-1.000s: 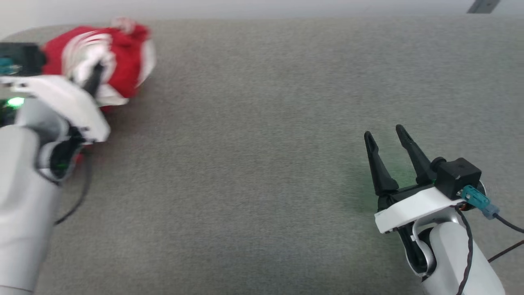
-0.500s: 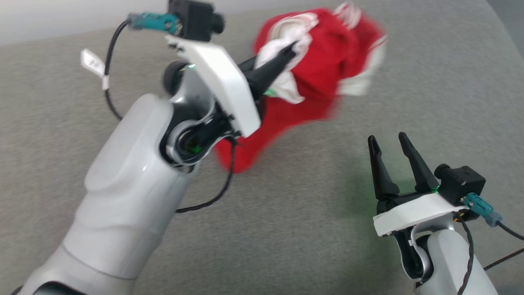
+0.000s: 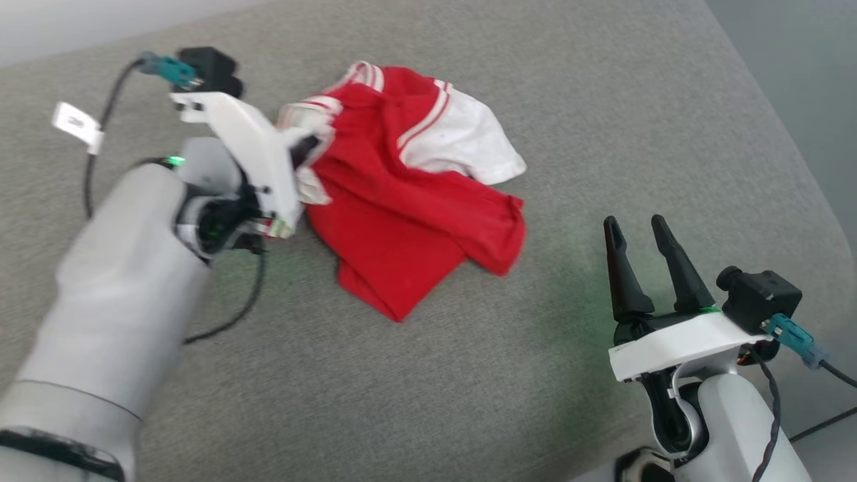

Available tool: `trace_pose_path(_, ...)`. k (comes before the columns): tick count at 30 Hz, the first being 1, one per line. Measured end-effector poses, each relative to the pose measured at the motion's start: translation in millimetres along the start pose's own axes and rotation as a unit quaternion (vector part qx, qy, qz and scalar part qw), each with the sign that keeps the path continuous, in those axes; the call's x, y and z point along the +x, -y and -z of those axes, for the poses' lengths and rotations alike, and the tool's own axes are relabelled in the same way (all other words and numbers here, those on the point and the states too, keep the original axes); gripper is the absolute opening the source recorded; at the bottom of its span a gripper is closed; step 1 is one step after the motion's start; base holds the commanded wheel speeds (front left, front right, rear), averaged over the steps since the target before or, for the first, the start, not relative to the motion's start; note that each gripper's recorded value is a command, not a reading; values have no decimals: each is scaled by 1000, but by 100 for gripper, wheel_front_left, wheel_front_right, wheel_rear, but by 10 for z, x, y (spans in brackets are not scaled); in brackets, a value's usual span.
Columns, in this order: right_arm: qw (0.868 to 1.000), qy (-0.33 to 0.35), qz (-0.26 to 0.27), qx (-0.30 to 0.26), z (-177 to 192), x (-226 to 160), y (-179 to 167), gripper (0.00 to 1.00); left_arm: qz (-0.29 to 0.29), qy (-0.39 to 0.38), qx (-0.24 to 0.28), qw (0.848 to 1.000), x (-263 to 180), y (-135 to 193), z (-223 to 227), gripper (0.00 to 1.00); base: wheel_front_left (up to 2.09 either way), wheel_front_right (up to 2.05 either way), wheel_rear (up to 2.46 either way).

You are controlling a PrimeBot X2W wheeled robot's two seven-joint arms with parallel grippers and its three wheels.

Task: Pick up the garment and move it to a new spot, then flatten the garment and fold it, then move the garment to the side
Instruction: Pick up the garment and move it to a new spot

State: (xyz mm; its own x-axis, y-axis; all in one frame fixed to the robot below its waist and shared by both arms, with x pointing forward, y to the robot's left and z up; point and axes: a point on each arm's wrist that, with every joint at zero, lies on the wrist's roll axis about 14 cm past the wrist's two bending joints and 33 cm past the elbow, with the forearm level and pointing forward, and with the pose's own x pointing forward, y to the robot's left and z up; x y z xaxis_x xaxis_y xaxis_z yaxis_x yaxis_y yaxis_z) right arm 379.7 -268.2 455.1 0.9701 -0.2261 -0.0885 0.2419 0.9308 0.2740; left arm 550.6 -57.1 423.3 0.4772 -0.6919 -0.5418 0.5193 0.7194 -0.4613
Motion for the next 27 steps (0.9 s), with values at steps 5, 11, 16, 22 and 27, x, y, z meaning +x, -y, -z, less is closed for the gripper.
trace_pose_path(5,1000,-6,17,4,34,-35,99,100,-56,-45,85,994,101,-363,128,0,0,0,0)
trace_pose_path(11,1000,-9,19,9,59,-33,109,100,-73,-61,162,982,130,-469,180,9,0,0,0)
trace_pose_path(16,1000,-6,4,4,46,24,13,100,-64,-43,178,981,54,-417,149,100,0,0,0)
trace_pose_path(22,1000,0,-15,-11,17,73,-97,100,-44,18,167,985,-150,-273,-65,100,0,0,0)
trace_pose_path(27,999,5,-40,-23,-4,110,-247,100,-30,80,156,984,-466,-167,-204,100,0,0,0)
